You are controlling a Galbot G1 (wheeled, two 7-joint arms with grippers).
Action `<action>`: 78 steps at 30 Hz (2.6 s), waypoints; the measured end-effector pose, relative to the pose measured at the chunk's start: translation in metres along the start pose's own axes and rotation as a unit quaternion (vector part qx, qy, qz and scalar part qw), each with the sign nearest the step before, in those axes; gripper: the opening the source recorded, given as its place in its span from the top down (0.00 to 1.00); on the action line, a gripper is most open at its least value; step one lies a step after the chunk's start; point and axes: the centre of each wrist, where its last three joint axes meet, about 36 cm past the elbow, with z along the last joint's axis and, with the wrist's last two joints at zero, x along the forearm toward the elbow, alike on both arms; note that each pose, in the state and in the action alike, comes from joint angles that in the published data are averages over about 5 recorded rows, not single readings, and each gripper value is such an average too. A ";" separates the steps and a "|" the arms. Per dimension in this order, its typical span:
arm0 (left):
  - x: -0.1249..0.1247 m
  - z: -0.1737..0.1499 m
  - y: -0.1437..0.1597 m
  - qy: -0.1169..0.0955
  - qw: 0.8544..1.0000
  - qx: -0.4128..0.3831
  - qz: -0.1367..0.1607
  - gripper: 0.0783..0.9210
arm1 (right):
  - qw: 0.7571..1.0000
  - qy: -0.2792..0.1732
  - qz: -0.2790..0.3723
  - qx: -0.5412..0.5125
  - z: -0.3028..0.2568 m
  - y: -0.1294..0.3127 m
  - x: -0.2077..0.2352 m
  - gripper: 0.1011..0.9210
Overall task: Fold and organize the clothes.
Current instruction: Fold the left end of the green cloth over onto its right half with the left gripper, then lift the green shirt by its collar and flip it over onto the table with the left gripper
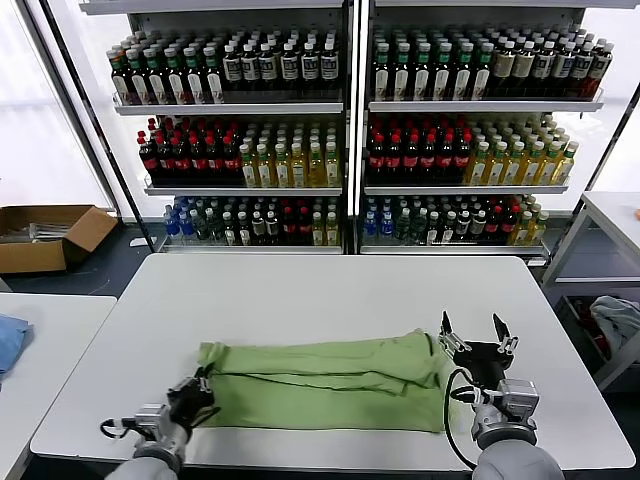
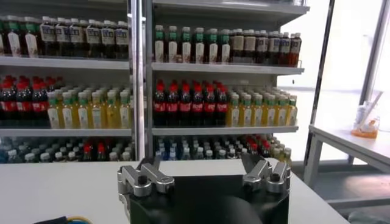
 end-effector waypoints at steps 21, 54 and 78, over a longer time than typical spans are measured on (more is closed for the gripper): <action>0.014 -0.104 0.164 -0.055 0.981 -0.130 -0.133 0.98 | 1.000 -0.015 -0.005 -0.006 -0.007 0.009 0.002 0.12; -0.015 -0.015 -0.074 -0.010 0.991 -0.103 0.085 0.96 | 1.000 0.012 0.012 -0.003 0.020 0.006 0.023 0.12; 0.020 -0.056 -0.102 -0.094 0.982 0.065 0.149 0.18 | 1.000 0.011 -0.015 -0.010 0.025 0.027 0.019 0.12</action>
